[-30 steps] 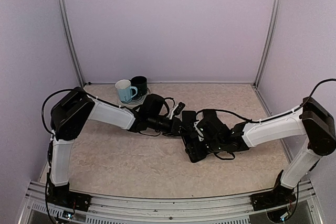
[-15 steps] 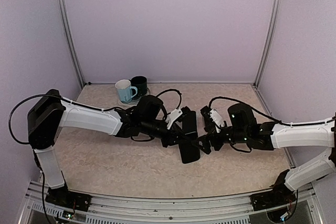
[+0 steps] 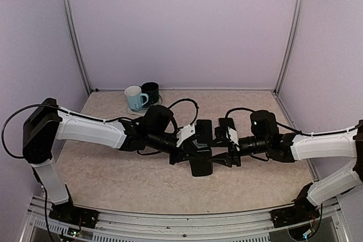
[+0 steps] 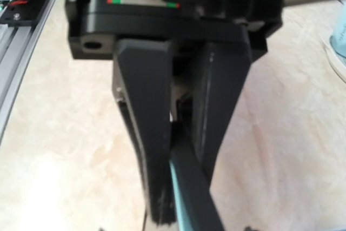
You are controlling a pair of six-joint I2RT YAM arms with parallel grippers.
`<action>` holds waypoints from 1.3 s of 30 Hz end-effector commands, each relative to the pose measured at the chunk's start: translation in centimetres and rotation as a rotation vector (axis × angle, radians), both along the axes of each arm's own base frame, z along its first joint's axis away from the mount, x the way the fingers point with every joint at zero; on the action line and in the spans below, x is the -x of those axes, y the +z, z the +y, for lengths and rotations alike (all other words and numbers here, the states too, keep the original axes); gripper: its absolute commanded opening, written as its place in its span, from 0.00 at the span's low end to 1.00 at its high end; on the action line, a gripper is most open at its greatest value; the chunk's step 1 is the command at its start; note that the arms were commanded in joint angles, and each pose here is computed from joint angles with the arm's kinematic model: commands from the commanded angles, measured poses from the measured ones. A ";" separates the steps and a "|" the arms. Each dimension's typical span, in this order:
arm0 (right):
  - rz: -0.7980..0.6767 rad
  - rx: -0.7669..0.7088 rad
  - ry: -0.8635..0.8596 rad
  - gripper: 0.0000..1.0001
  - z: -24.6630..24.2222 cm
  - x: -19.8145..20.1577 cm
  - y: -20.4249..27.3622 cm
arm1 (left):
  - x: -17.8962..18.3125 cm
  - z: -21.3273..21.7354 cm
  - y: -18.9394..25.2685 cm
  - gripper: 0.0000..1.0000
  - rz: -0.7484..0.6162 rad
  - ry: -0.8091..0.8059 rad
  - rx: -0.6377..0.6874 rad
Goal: Put the phone into the phone case
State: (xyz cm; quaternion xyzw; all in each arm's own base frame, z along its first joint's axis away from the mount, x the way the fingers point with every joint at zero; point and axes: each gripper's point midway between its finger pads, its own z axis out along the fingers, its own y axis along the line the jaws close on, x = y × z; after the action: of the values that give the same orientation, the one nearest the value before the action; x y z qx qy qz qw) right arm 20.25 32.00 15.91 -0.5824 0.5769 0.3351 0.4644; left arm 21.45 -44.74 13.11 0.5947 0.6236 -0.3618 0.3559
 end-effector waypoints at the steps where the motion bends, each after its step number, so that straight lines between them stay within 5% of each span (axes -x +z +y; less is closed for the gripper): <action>1: -0.057 -0.008 0.063 0.47 0.7 -0.3 0.4 | 0.0 1.0 -1.5 0.00 -0.007 0.002 -0.083; 5: -0.021 0.003 0.085 0.26 1.0 -0.5 -0.1 | 0.1 0.9 -1.5 0.00 -0.007 0.002 -0.084; 8: 0.004 0.022 0.092 0.00 1.2 -0.6 -0.6 | 0.0 0.9 -1.6 0.00 -0.009 0.013 -0.090; 14: 0.017 0.033 0.069 0.00 1.0 -1.0 -0.8 | -0.3 0.6 -1.4 0.02 -0.010 0.030 -0.089; 19: 0.021 0.007 0.065 0.00 0.9 -0.9 -0.3 | -1.2 0.7 -0.3 0.46 -0.020 0.101 -0.005; 29: -0.009 -0.143 0.129 0.00 0.8 0.9 5.1 | -0.3 -0.3 2.0 0.65 0.048 0.082 0.203; 34: -0.040 -0.231 0.141 0.00 0.5 1.7 8.2 | 1.3 -0.7 4.8 0.58 0.034 0.026 0.351; 37: -0.067 -0.267 0.141 0.00 0.3 2.0 9.8 | 1.3 -1.2 5.1 0.35 0.050 0.018 0.348; 39: -0.080 -0.282 0.144 0.00 0.1 2.2 10.4 | 1.5 -1.3 5.6 0.11 0.053 0.007 0.352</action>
State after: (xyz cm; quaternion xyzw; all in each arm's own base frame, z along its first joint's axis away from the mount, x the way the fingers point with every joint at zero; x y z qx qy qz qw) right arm 19.03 32.34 22.29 -0.5692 0.5169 0.4040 0.4956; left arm 20.30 -45.25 15.16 0.5165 0.5989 -0.4511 0.4136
